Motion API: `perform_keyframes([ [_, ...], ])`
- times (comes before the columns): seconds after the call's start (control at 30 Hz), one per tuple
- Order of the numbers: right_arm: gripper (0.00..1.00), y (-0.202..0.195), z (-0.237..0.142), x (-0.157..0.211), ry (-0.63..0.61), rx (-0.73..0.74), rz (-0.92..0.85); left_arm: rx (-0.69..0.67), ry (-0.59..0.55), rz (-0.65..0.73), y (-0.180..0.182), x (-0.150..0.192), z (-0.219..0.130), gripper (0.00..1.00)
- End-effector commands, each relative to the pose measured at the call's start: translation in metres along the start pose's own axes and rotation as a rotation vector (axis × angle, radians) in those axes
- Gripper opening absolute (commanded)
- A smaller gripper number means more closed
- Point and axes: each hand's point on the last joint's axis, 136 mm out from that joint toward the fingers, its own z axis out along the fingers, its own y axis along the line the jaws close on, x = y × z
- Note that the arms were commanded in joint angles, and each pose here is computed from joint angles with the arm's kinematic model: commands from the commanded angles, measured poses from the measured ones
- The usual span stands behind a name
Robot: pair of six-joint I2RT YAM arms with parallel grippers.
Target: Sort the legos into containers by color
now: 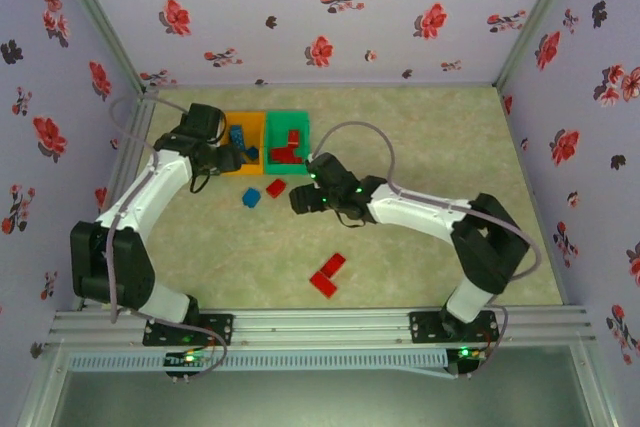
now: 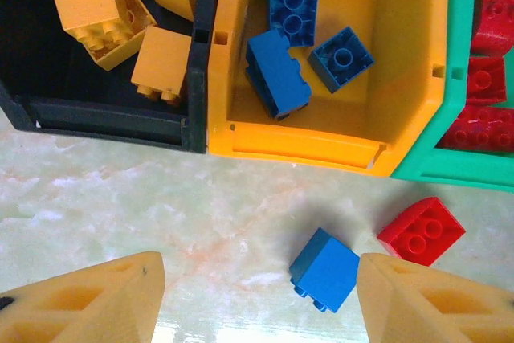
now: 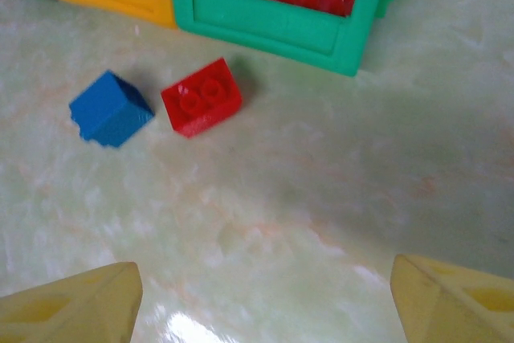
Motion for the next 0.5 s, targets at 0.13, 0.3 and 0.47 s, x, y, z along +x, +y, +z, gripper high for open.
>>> perform_keyframes([
  [0.13,0.81,0.007,0.035,-0.034,-0.189,0.047,0.362,-0.025,-0.032,-0.02,0.008,0.001,-0.013,0.66],
  [0.3,0.81,0.03,0.052,-0.043,-0.201,0.067,0.355,-0.03,-0.021,-0.017,0.01,0.008,-0.012,0.65],
  [0.47,0.81,0.042,0.064,-0.052,-0.225,0.116,0.35,-0.037,-0.031,-0.002,0.013,0.007,-0.019,0.66],
])
